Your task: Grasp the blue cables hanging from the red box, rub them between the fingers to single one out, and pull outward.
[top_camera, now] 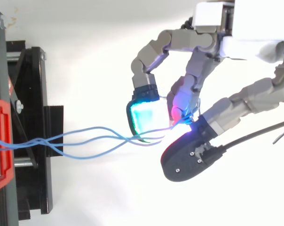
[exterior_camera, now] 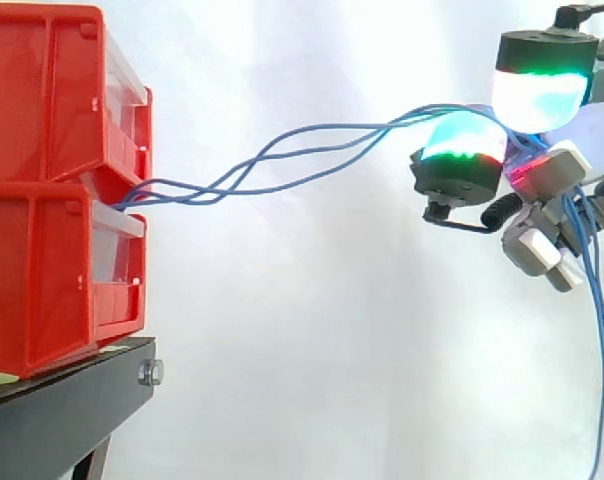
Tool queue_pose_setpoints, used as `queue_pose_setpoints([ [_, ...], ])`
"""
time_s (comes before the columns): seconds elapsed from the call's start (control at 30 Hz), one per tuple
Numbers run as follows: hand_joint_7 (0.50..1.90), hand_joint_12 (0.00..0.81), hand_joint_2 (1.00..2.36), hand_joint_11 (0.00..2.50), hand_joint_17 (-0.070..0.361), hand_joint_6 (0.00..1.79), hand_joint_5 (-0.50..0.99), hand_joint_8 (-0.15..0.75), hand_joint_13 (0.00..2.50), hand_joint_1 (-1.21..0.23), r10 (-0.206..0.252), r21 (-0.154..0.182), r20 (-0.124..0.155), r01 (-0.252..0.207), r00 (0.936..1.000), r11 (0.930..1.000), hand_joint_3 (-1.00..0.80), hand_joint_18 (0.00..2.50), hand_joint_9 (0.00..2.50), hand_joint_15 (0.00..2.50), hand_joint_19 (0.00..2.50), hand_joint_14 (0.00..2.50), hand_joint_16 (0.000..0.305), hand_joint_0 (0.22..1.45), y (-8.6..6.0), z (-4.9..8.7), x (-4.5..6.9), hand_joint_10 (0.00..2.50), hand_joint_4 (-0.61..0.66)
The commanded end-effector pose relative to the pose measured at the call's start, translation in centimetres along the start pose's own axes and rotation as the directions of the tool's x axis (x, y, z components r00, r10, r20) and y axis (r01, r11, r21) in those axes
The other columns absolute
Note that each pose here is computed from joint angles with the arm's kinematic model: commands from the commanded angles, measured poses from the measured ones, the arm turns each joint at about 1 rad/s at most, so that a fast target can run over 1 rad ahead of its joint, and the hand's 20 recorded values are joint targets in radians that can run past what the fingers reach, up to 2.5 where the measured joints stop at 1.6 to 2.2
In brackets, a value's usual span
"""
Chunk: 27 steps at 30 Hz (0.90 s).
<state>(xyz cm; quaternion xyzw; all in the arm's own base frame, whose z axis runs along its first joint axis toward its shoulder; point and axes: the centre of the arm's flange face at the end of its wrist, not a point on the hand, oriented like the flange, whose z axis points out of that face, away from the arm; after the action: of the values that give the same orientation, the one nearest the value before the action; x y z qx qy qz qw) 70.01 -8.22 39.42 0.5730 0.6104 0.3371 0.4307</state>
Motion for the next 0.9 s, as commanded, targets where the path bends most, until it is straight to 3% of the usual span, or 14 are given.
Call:
queue_pose_setpoints([
  [0.0,1.05,0.315,1.0,0.78,0.098,0.89,-0.15,0.216,0.86,-0.84,0.0,-0.001,0.0,0.0,1.0,1.0,-0.5,0.74,1.26,0.62,0.67,0.03,0.044,0.63,0.06,-0.02,0.0,0.03,0.02],
  [0.13,1.06,0.332,1.0,0.78,0.105,0.87,-0.14,0.23,0.88,-0.77,0.001,-0.004,0.0,-0.001,1.0,1.0,-0.5,0.75,1.28,0.63,0.69,0.03,0.047,0.54,0.09,0.01,0.01,0.03,0.05],
  [0.33,1.05,0.346,1.0,0.76,0.111,0.86,-0.14,0.236,0.89,-0.71,0.0,-0.001,0.0,0.0,1.0,1.0,-0.5,0.76,1.28,0.63,0.69,0.03,0.049,0.51,0.06,-0.02,0.0,0.02,0.07],
  [0.87,1.04,0.354,1.0,0.75,0.118,0.84,-0.15,0.247,0.87,-0.78,0.0,-0.003,-0.001,0.0,1.0,1.0,-0.5,0.73,1.25,0.63,0.69,0.03,0.052,0.47,0.04,0.03,0.12,0.02,0.08],
])
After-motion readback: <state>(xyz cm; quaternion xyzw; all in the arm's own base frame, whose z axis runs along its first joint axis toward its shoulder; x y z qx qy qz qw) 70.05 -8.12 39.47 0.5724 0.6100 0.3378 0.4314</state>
